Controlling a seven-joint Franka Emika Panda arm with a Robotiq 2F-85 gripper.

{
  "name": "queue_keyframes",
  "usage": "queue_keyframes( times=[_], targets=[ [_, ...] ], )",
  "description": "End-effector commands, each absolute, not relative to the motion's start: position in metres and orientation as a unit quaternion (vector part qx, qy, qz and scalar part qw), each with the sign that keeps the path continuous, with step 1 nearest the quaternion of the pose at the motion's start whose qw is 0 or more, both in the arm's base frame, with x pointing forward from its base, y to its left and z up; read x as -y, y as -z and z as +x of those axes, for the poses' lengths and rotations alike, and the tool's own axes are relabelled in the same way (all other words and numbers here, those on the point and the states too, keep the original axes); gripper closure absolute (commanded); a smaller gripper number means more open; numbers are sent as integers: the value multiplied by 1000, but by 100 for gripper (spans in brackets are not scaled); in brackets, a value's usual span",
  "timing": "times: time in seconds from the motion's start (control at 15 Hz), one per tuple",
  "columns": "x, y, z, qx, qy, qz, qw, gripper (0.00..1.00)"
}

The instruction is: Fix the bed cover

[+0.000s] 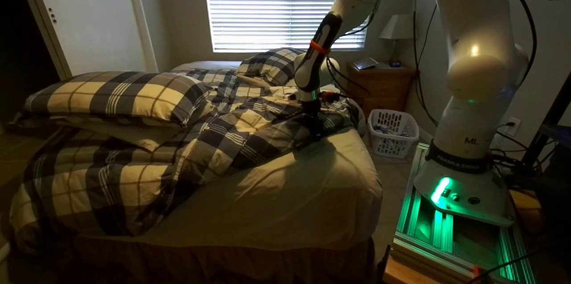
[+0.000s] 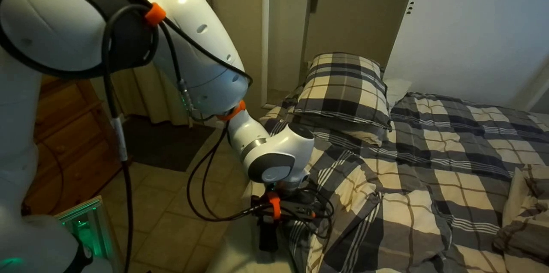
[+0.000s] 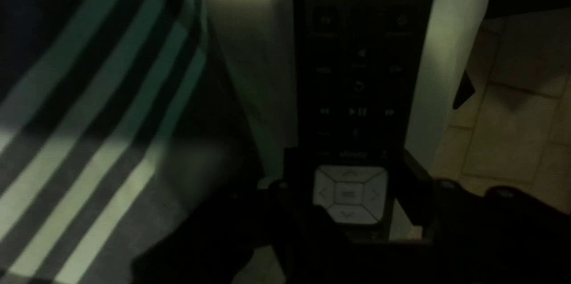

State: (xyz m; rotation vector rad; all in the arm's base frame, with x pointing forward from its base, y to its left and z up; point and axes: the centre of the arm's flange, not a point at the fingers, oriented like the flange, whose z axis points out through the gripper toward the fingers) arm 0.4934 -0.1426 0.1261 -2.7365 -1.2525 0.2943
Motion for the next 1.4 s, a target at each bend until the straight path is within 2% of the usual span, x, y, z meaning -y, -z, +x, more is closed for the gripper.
queue_keyframes(
  times=[0.0, 0.07, 0.27, 0.33, 0.53, 0.87, 1.07, 1.33],
  targets=[
    [149, -121, 504, 407, -92, -907, 53, 22],
    [150, -120, 505, 406, -92, -908, 53, 20],
    [152, -119, 508, 403, -93, -909, 52, 1],
    [153, -119, 508, 402, -94, -909, 52, 0],
    [156, -138, 508, 383, -94, -918, 45, 0],
    [142, -221, 501, 356, -82, -930, 48, 0],
    [155, -274, 507, 301, -57, -952, 5, 0],
    [198, -322, 541, 213, 10, -977, -29, 0]
  ],
)
